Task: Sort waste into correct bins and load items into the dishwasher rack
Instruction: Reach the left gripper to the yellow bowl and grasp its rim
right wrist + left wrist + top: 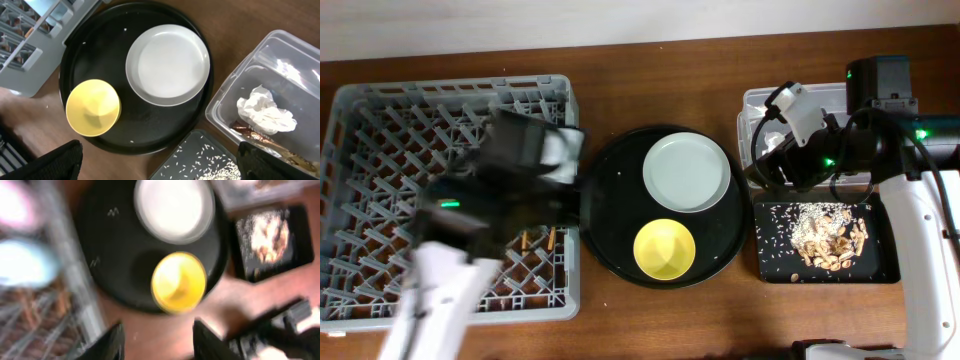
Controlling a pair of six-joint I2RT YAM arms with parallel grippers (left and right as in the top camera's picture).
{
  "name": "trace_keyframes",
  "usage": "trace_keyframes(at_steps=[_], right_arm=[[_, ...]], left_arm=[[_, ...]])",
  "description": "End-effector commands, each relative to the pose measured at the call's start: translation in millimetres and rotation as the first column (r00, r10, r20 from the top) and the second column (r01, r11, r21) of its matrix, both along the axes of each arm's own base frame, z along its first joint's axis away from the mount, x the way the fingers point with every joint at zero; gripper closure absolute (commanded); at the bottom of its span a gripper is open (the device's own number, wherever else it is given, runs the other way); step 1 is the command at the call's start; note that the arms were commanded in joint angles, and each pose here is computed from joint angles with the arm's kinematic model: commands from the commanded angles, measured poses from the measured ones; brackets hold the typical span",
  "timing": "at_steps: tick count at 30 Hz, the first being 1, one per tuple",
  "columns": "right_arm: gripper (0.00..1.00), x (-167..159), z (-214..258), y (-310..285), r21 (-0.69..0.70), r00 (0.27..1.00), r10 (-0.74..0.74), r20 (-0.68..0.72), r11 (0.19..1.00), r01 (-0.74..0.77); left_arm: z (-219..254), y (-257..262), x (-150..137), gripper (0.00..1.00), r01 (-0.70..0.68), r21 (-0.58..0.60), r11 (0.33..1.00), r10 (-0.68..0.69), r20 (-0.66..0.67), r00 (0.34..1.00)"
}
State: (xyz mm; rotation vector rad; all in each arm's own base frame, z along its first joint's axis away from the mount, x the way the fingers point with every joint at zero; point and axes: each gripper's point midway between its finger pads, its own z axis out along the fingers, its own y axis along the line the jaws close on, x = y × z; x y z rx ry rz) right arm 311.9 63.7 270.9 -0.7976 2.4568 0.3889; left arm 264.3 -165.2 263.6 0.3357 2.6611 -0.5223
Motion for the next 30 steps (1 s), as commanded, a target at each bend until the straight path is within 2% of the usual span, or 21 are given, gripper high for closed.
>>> trace_keyframes(at_steps=[1, 6, 10, 14, 17, 24, 30], right_arm=[[0.02, 0.8, 8.3, -2.0, -0.011, 1.000, 0.000, 0.030, 1.000, 0.001], [0.01, 0.7, 8.2, -2.0, -0.011, 1.000, 0.000, 0.029, 1.000, 0.001], [0.01, 0.7, 8.2, -2.0, -0.011, 1.000, 0.000, 0.029, 1.000, 0.001], [0.01, 0.8, 8.3, -2.0, -0.011, 1.000, 0.000, 0.030, 1.000, 0.001], [0.01, 0.7, 8.2, -2.0, -0.011, 1.000, 0.000, 0.029, 1.000, 0.001], [0.01, 0.7, 8.2, -2.0, -0.011, 1.000, 0.000, 0.029, 1.000, 0.001], [0.01, 0.7, 8.2, -2.0, -0.011, 1.000, 0.000, 0.029, 1.000, 0.001]], left_arm=[[-65.6, -54.3, -27.8, 0.57, 0.105, -0.028, 0.994, -0.107, -0.095, 0.990], [-110.1, -114.9, -43.5, 0.59, 0.258, -0.103, 0.961, -0.262, -0.023, 0.965], [-132.5, -143.0, -46.5, 0.59, 0.314, -0.078, 0.946, -0.312, 0.037, 0.949], [-160.0, -166.6, -56.6, 0.62, 0.369, -0.060, 0.928, -0.369, 0.009, 0.929], [-182.1, -173.2, -64.1, 0.64, 0.390, -0.035, 0.920, -0.392, -0.034, 0.920], [-212.5, -166.6, -55.3, 0.67, 0.361, 0.055, 0.931, -0.358, -0.058, 0.932], [-229.1, -165.9, -55.6, 0.68, 0.362, 0.080, 0.929, -0.356, -0.084, 0.931]])
